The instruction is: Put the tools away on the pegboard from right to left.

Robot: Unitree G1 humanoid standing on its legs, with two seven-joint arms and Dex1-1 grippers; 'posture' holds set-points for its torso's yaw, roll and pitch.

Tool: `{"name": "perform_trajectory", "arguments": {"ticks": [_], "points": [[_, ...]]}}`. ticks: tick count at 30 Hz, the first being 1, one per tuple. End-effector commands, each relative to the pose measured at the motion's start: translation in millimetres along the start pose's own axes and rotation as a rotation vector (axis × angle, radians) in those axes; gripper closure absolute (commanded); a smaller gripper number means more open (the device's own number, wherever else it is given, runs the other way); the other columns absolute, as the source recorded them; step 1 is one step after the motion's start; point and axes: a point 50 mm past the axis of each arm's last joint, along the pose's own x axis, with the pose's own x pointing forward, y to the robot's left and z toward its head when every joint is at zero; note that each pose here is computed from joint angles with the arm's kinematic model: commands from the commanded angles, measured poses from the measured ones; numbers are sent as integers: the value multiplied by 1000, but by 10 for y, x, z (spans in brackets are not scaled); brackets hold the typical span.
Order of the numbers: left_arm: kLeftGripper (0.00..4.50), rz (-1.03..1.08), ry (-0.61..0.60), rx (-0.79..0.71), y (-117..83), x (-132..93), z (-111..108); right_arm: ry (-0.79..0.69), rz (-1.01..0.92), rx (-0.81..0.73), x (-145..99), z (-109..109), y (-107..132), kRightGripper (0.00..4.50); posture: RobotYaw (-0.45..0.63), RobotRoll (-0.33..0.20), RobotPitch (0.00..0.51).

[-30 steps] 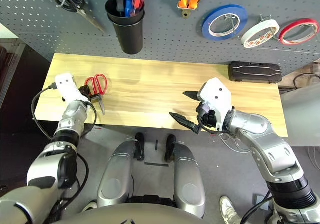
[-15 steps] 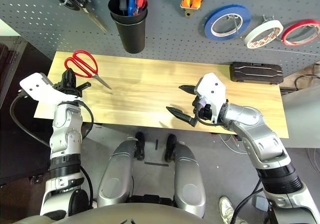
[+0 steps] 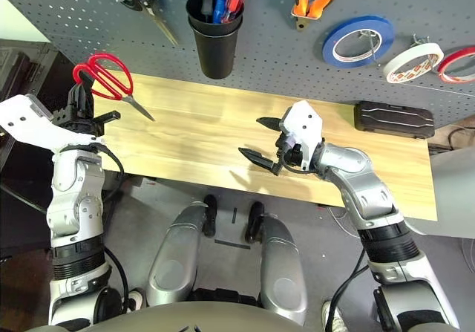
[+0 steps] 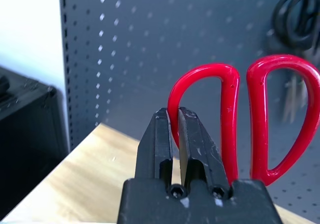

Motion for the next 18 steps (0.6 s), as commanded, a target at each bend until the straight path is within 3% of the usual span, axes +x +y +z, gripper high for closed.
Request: {"name": "perform_trajectory", "arguments": {"ticks": [1,18], "points": [[4467,-49,-25,-2,-52,0,91,-54,18,2,-3,33,30,0,271,0,285],[4467,-168,-89,4,-172,192,417,-187,12,-41,-219,445,9,0,221,0,271]]}}
